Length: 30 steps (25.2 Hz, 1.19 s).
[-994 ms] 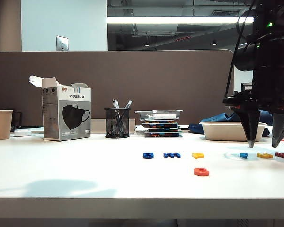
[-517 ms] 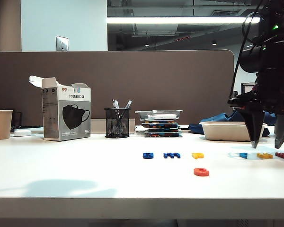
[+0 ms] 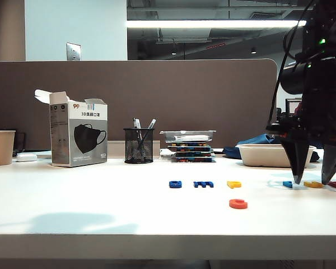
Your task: Select the appropriate letters from the row of letter magnets placed on the table to arrange into the word "cup".
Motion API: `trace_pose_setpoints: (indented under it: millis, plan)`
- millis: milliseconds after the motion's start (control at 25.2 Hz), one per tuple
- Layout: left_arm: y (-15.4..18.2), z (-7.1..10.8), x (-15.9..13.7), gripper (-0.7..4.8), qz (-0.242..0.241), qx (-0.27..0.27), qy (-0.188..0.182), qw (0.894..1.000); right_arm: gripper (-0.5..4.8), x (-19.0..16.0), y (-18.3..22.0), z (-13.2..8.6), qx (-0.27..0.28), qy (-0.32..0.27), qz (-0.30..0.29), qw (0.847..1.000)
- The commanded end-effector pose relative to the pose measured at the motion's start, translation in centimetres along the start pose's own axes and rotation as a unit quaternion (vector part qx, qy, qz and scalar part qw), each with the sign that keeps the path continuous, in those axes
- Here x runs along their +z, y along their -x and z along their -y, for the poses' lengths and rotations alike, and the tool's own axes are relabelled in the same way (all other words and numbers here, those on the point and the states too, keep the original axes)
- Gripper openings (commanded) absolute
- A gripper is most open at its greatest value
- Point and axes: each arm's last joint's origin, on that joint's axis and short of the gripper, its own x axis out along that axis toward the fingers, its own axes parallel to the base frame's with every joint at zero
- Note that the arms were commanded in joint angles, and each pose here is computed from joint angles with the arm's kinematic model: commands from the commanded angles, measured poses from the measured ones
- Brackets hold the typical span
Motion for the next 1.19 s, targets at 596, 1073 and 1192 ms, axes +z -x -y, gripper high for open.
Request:
trace_pose_setpoints:
  millis: [596,1073,1192]
  plan:
    - [0.1,0.0,0.1,-0.05,0.004,0.0,-0.001,1.0,2.37,0.1,0.1,0.0,0.0,0.002,0.004,1.0]
    - [0.1,0.0,0.1,-0.05,0.004,0.0,-0.001,1.0,2.3,-0.2,-0.8,0.1,-0.005,0.0,-0.023,1.0]
    - [0.1,0.0,0.1,-0.05,0.004,0.0,-0.001,1.0,2.3,-0.2,-1.2,0.1,-0.006,-0.001,-0.029,1.0]
